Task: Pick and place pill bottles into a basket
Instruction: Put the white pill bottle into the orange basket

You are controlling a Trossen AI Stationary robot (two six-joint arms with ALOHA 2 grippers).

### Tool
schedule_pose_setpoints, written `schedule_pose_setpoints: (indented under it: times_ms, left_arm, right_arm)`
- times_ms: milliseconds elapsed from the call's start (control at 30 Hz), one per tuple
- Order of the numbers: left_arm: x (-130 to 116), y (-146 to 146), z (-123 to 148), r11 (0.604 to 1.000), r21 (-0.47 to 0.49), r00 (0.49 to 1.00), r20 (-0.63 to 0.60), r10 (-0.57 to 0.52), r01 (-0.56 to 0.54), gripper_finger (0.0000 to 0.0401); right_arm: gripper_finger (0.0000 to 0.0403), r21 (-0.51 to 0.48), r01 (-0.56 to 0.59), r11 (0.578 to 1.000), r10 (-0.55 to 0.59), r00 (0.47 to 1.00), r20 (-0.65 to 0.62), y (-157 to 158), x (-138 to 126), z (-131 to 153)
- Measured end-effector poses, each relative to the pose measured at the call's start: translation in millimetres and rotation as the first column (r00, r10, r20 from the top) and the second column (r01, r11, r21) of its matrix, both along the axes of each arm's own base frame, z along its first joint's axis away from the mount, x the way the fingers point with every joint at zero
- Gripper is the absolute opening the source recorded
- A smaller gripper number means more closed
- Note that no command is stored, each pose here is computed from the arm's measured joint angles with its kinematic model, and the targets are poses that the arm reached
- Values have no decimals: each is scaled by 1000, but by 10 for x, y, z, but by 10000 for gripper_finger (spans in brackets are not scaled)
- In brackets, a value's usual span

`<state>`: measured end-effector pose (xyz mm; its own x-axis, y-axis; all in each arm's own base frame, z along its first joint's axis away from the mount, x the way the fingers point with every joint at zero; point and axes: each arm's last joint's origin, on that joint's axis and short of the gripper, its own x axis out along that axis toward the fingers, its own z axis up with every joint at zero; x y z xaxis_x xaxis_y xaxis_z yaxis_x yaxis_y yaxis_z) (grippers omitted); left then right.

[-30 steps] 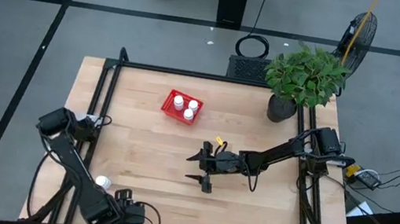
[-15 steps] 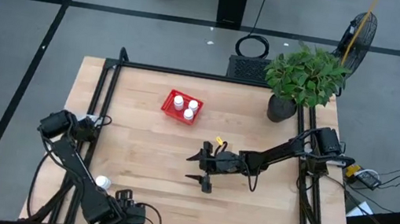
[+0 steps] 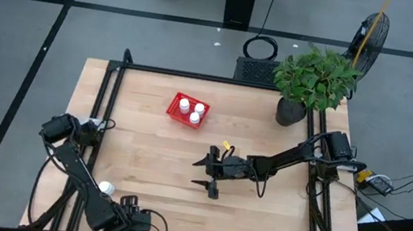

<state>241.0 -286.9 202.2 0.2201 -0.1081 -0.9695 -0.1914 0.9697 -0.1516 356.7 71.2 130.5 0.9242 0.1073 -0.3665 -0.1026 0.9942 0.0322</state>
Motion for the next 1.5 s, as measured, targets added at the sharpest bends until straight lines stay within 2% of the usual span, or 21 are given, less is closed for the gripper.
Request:
schedule_pose_setpoints:
  times_ms: [300, 500, 533, 800, 933, 1033, 1267, 1500]
  left_arm:
    - [13, 27, -51, 1000, -16, 1000, -19, 9, -9, 248]
    - [26, 42, -52, 1000, -22, 999, -31, 7, -7, 165]
    - [26, 42, -52, 1000, -23, 999, -32, 4, -5, 162]
    - [118, 139, -54, 1000, -3, 999, -33, -31, 31, 162]
    - [188, 244, -54, 997, 36, 997, -39, -67, 68, 162]
    - [198, 375, -18, 991, 100, 994, -69, -80, 87, 162]
    - [145, 748, 318, 964, 253, 996, -46, -76, 86, 162]
    - [153, 1327, 764, 940, 334, 997, 14, -82, 73, 162]
  right_arm:
    - [276, 1, 0, 1000, 0, 1000, 3, 0, 1, 3]
    - [276, 1, 0, 1000, 0, 1000, 3, 0, 1, 3]
    - [276, 0, 0, 1000, 0, 1000, 2, 0, 1, 2]
    - [276, 0, 0, 1000, 0, 1000, 0, 0, 0, 0]
    - [276, 0, 0, 1000, 0, 1000, 0, 0, 0, 0]
    - [276, 0, 0, 1000, 0, 1000, 0, 1, 0, 0]
    - [276, 0, 0, 1000, 0, 1000, 0, 0, 0, 0]
    - [276, 0, 0, 1000, 0, 1000, 0, 0, 0, 0]
